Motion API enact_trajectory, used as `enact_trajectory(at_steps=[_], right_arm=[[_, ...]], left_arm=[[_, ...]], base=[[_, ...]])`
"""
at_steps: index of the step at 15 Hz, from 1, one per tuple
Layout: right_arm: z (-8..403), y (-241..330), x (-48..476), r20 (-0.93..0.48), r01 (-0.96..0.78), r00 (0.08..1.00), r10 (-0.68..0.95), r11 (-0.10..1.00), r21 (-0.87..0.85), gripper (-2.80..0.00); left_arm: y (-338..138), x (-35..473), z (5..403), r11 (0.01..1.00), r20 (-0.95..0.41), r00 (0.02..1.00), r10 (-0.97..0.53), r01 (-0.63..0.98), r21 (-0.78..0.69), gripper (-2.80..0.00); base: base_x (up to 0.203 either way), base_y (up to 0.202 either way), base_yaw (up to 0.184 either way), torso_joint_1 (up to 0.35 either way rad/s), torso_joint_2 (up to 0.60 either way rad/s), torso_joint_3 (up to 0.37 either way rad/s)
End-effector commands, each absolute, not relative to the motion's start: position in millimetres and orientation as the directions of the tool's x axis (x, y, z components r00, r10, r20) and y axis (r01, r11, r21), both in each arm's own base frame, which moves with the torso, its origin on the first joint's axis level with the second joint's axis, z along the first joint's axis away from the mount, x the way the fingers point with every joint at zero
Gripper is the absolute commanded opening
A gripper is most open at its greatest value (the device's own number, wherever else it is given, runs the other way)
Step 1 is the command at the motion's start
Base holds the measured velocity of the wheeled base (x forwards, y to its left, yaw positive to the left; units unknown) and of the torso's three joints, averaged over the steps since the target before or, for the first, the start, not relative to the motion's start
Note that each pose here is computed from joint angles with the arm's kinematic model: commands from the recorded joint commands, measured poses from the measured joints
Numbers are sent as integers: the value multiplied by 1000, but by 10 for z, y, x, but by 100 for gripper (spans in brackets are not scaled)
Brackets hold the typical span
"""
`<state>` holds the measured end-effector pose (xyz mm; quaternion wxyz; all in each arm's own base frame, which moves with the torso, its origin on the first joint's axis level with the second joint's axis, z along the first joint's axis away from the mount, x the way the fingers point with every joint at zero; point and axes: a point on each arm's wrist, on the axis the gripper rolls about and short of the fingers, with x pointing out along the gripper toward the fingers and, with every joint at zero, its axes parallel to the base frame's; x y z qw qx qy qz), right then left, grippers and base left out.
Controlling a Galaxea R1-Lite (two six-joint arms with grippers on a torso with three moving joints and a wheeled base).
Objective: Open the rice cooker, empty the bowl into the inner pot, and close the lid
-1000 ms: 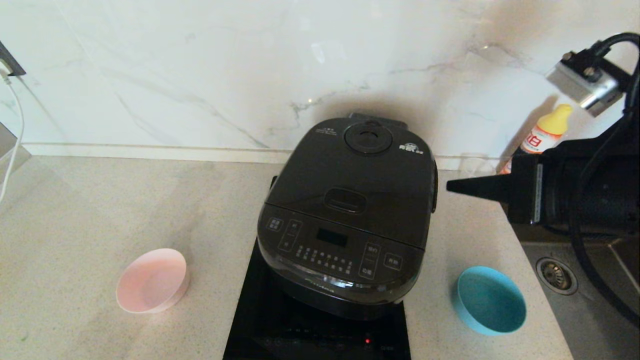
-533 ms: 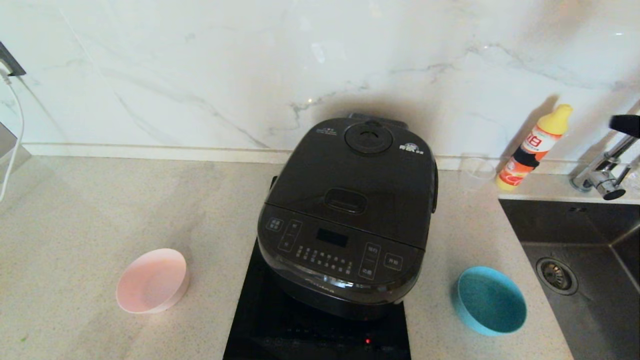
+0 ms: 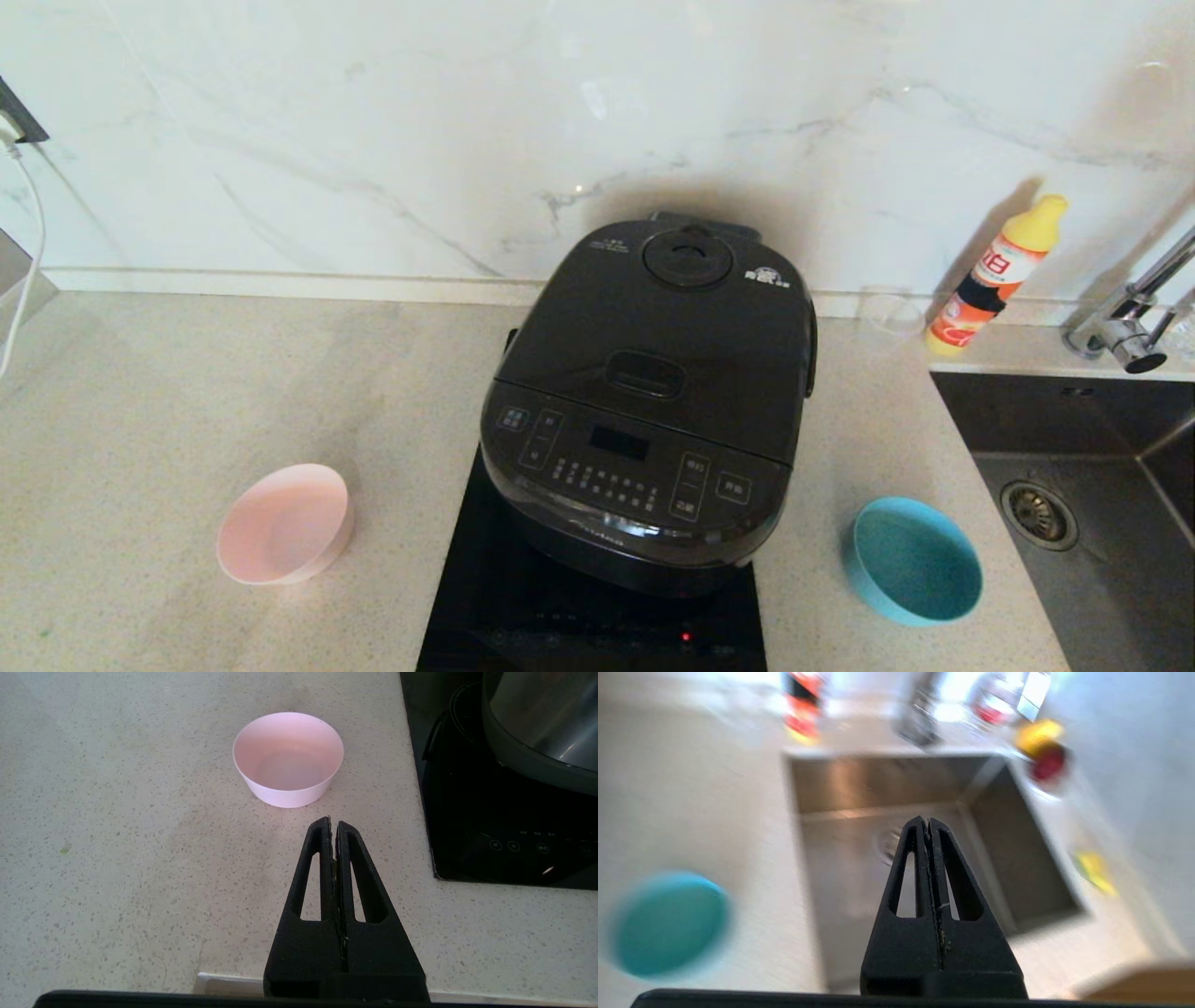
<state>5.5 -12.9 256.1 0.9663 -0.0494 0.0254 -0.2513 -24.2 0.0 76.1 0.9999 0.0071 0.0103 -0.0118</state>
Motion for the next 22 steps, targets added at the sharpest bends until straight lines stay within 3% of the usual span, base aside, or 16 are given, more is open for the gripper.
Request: enact_trajectory(at_steps=[1, 5, 7, 9, 11, 22], right_arm=[[2134, -149, -343, 43, 536, 844, -535, 837, -110, -280], [1203, -118, -323, -25, 512, 850, -527, 836, -200, -280], [952, -90, -330, 18, 409, 912, -411, 902, -140, -280], [898, -38, -294, 12, 180, 984, -180, 978, -105, -280], [774, 10, -249, -30, -35, 999, 33, 995, -97, -280], [754, 9, -243, -41, -32, 999, 29, 996, -80, -280]], left_arm=[[0, -241, 762, 1000, -22, 999, -23, 23, 14, -280], [0, -241, 762, 1000, -21, 999, -25, 25, 14, -280], [0, -241, 762, 1000, -22, 999, -23, 24, 14, -280], [0, -241, 762, 1000, -21, 999, -24, 25, 14, -280], [0, -241, 762, 1000, -21, 999, -23, 24, 14, -280], [0, -241, 762, 1000, -21, 999, -24, 25, 12, -280]], base=[[0, 0, 0, 0, 0, 0], [0, 0, 0, 0, 0, 0], [0, 0, 0, 0, 0, 0], [0, 0, 0, 0, 0, 0], [0, 0, 0, 0, 0, 0], [0, 0, 0, 0, 0, 0]])
